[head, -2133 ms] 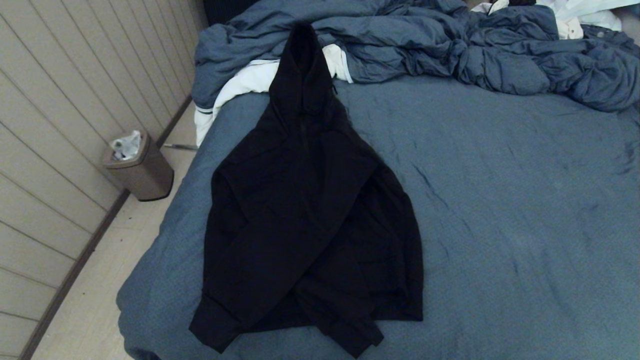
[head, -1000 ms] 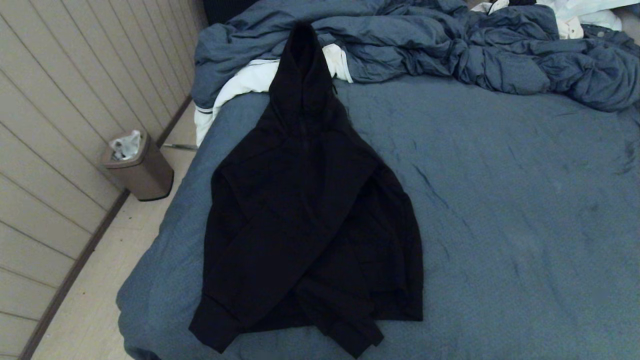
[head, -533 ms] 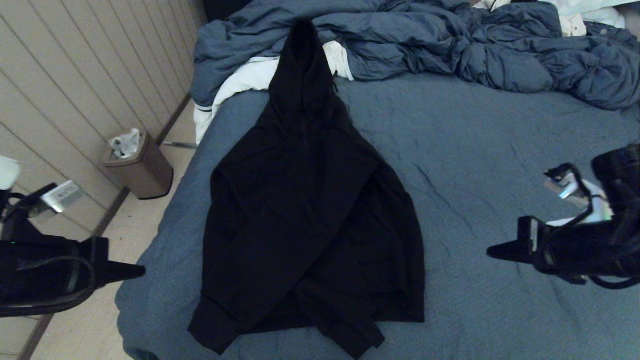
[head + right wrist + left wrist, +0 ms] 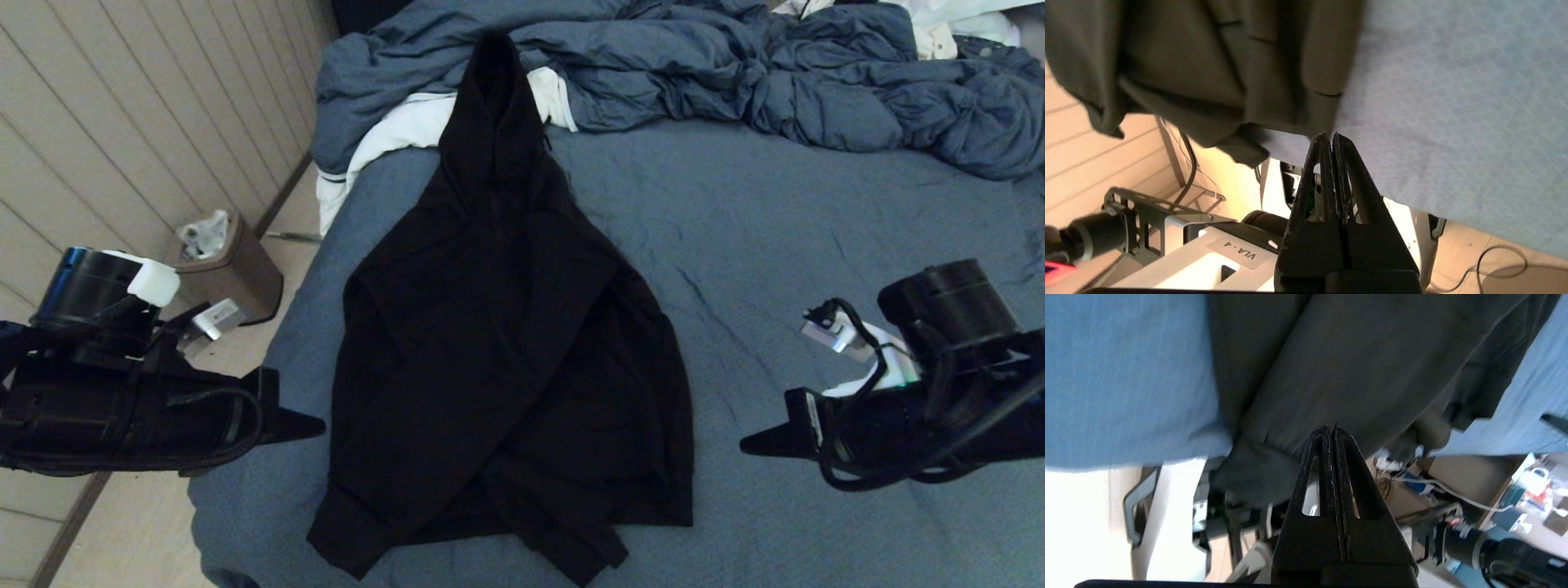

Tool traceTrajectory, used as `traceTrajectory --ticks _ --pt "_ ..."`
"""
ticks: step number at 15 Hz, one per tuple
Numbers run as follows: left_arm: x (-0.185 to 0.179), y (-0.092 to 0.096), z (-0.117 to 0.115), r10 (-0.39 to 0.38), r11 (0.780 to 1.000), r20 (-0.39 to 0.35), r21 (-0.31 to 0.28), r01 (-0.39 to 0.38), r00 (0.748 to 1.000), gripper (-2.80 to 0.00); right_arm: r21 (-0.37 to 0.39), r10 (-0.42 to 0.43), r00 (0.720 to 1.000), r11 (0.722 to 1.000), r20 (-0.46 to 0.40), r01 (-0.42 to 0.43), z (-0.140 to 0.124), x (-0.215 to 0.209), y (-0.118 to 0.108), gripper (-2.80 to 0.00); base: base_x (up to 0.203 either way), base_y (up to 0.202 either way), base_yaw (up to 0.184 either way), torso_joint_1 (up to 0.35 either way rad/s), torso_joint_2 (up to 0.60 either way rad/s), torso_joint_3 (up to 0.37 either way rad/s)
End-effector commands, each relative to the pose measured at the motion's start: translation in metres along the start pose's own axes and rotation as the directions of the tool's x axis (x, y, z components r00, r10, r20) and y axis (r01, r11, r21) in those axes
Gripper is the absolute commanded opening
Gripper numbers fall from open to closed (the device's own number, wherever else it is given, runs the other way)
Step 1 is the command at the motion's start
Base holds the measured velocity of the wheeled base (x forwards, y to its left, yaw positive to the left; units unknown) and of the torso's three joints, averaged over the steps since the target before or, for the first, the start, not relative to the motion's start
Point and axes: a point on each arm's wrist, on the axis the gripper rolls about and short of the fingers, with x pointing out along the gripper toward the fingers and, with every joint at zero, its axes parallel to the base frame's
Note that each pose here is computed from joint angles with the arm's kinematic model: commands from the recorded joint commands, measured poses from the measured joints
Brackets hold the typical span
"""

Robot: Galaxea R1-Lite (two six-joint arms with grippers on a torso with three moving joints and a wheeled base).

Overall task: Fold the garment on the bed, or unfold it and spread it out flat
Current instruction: Fold the black sweatshirt

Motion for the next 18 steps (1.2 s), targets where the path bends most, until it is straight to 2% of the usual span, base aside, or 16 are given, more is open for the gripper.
traceTrajectory --ticks 1,6,8,9,10,13,18 --pt "0.003 0.000 0.002 -0.006 1.000 0.002 -0.007 0.006 1.000 -2.80 -0.018 0.017 1.000 1.000 0.013 -0.017 -0.001 -0.006 0.005 -2.80 0.000 0.000 0.000 0.000 0.00 0.000" --pt "-0.002 -0.001 0.001 -0.004 1.000 0.025 -0.011 0.005 1.000 -2.80 -0.046 0.032 0.999 0.999 0.043 -0.030 -0.005 -0.016 0.009 -2.80 0.000 0.000 0.000 0.000 0.00 0.000" --pt "0.001 0.000 -0.001 0.000 1.000 0.011 -0.010 0.000 1.000 -2.80 -0.059 0.023 0.999 0.998 0.029 -0.021 -0.006 -0.013 0.008 -2.80 0.000 0.000 0.000 0.000 0.00 0.000" --pt "0.003 0.002 -0.001 0.003 1.000 0.003 -0.017 -0.003 1.000 0.00 -0.055 0.012 1.000 0.998 0.017 -0.011 -0.008 -0.010 0.005 -2.80 0.000 0.000 0.000 0.000 0.00 0.000" --pt "0.007 0.003 0.001 0.008 1.000 -0.004 -0.022 -0.008 1.000 0.00 -0.053 0.010 1.000 0.999 0.014 -0.010 -0.008 -0.009 0.005 0.00 0.000 0.000 0.000 0.000 0.00 0.000" --pt "0.017 0.003 0.006 0.000 1.000 0.000 -0.022 0.000 1.000 0.00 -0.056 0.008 1.000 0.998 -0.004 -0.008 -0.005 -0.002 0.004 0.00 0.000 0.000 0.000 0.000 0.00 0.000" --pt "0.030 0.010 0.000 0.000 1.000 -0.019 -0.030 0.000 1.000 0.00 -0.101 0.019 0.996 0.995 -0.082 -0.027 0.002 0.034 0.011 0.00 0.000 0.000 0.000 0.000 0.00 0.000"
